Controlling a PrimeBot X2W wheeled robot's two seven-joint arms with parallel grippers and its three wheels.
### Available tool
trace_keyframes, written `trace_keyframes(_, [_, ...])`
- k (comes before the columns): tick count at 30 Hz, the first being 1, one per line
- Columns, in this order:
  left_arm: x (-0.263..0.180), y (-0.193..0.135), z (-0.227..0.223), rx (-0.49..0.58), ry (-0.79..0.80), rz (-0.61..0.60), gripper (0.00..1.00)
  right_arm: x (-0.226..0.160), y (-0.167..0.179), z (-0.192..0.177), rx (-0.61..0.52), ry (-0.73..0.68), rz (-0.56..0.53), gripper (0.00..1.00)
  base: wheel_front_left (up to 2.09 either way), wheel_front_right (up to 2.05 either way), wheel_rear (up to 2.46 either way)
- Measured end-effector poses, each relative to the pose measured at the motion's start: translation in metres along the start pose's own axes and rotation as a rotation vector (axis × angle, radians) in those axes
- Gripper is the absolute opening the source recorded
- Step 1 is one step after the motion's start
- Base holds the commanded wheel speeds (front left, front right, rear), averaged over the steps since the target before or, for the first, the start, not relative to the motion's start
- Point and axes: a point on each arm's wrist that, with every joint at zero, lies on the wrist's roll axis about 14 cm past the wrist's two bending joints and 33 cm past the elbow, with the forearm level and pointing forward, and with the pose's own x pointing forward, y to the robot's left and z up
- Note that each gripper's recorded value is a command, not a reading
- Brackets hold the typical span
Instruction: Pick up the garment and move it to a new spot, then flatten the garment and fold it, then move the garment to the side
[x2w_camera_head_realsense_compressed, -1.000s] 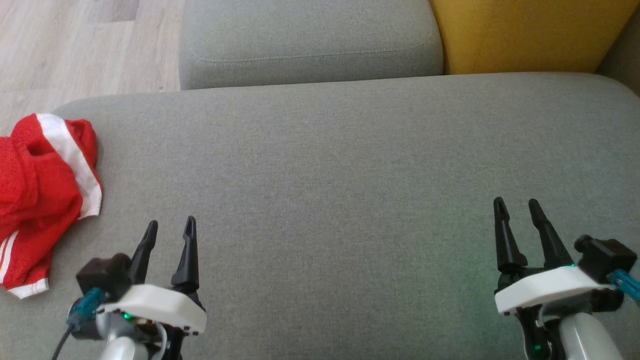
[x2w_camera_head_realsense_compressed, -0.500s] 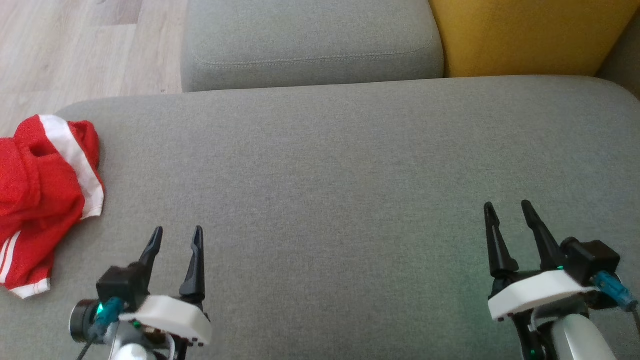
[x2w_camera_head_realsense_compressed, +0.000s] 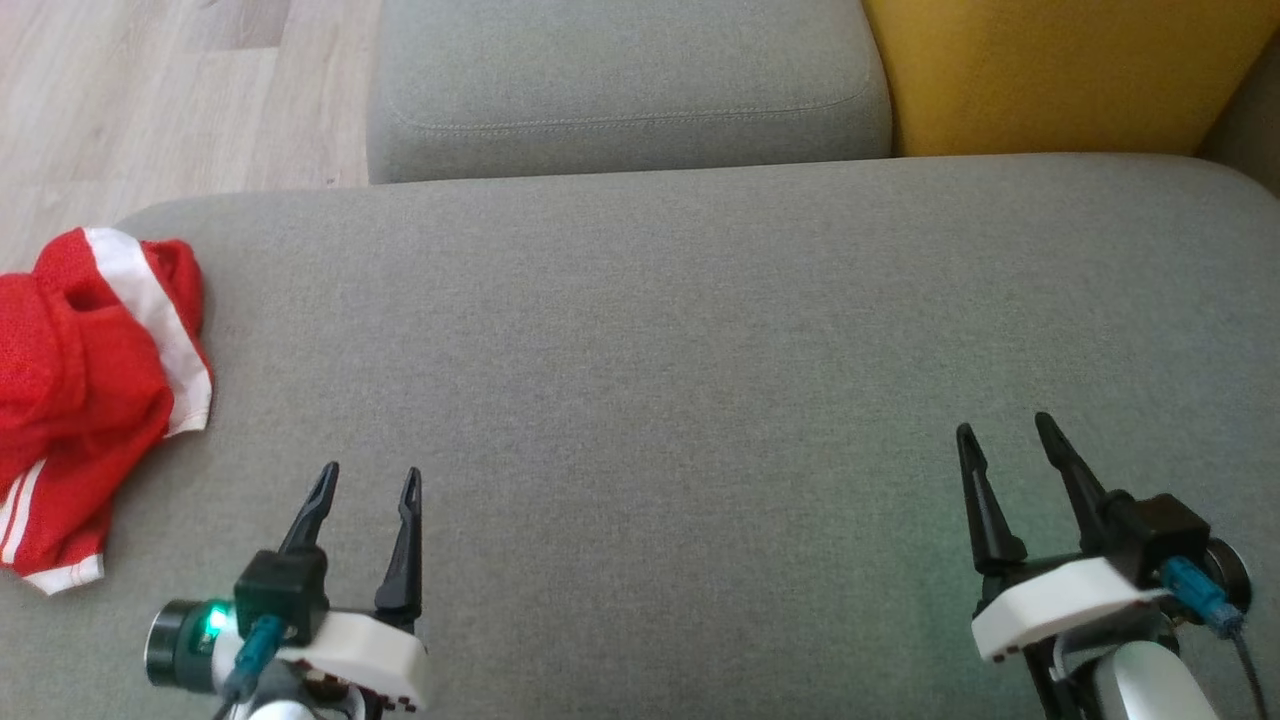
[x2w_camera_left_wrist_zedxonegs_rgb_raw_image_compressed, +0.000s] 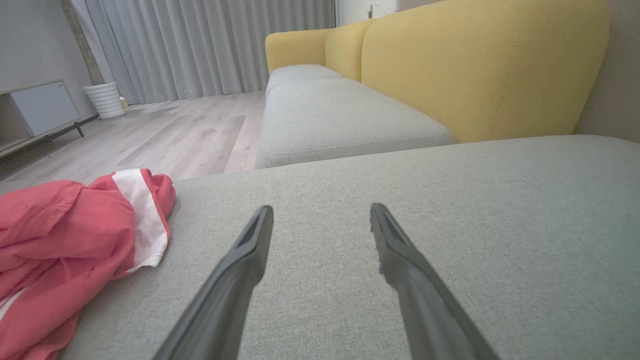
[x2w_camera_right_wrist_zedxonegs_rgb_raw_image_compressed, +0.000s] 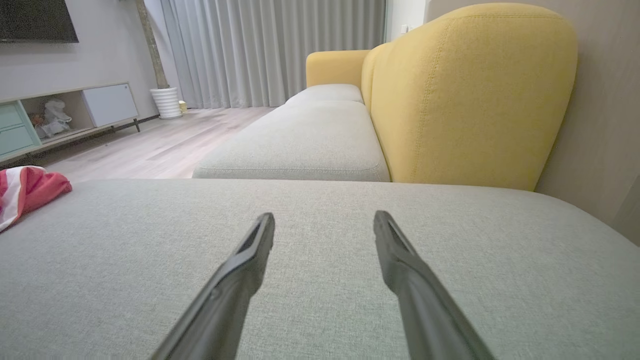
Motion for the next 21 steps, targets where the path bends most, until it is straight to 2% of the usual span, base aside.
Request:
trace_keyframes(10, [0.001,-0.0004,0.0023,-0.015,-0.012,0.006,1.0,-0.0001,-0.004,0.0028,0.057,-0.018,-0.028,1.0,0.0,0.0,0.0])
trace_keyframes(21, [0.0009,0.0027,0.0009,-0.028,-0.008,0.016,1.0,0.0001,-0.004,0.0031,0.058,-0.019,-0.028,1.0,0.0,0.0,0.0])
